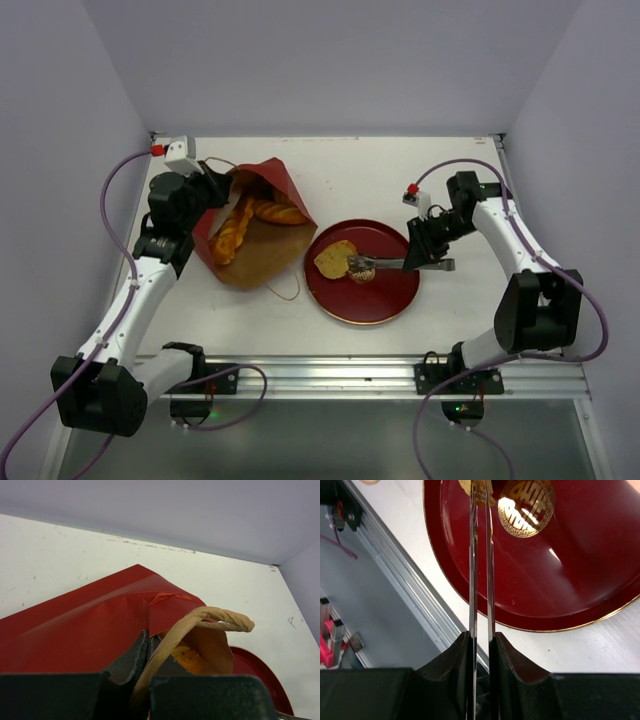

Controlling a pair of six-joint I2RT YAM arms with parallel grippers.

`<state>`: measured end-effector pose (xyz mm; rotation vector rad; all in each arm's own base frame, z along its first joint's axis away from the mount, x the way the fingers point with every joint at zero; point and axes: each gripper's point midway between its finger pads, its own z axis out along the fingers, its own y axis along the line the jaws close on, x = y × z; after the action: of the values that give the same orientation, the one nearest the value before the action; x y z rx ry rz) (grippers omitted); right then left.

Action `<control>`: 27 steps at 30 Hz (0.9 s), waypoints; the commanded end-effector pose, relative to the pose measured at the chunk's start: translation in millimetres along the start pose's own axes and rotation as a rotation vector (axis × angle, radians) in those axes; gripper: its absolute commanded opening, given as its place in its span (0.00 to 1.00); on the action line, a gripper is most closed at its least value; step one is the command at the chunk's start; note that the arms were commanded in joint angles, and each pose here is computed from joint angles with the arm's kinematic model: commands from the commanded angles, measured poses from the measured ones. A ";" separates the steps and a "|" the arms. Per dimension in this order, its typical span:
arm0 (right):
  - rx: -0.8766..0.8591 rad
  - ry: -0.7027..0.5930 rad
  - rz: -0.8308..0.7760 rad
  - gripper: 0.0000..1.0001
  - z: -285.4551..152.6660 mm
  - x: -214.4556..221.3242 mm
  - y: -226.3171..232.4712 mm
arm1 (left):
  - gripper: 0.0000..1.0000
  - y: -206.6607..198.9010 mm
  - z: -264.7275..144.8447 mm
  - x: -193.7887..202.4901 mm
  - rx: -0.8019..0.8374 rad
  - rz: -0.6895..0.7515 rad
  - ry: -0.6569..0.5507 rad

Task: Take the fake bread out of the paper bag

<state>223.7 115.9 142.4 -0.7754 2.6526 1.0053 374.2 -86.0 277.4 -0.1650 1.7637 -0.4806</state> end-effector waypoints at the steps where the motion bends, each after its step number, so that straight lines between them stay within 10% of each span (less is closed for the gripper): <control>1: 0.024 -0.089 0.017 0.27 -9.8 -29.2 -6.1 | 0.00 -11.8 -4.5 -35.8 0.038 0.025 -0.142; 27: 0.074 -0.177 0.131 0.52 -24.1 -51.5 -51.6 | 0.00 -16.7 -8.7 -32.2 0.069 0.011 -0.140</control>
<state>280.2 88.1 129.9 -0.4628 2.6822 0.9744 371.5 -86.7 276.7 -0.1582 1.7428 -0.4892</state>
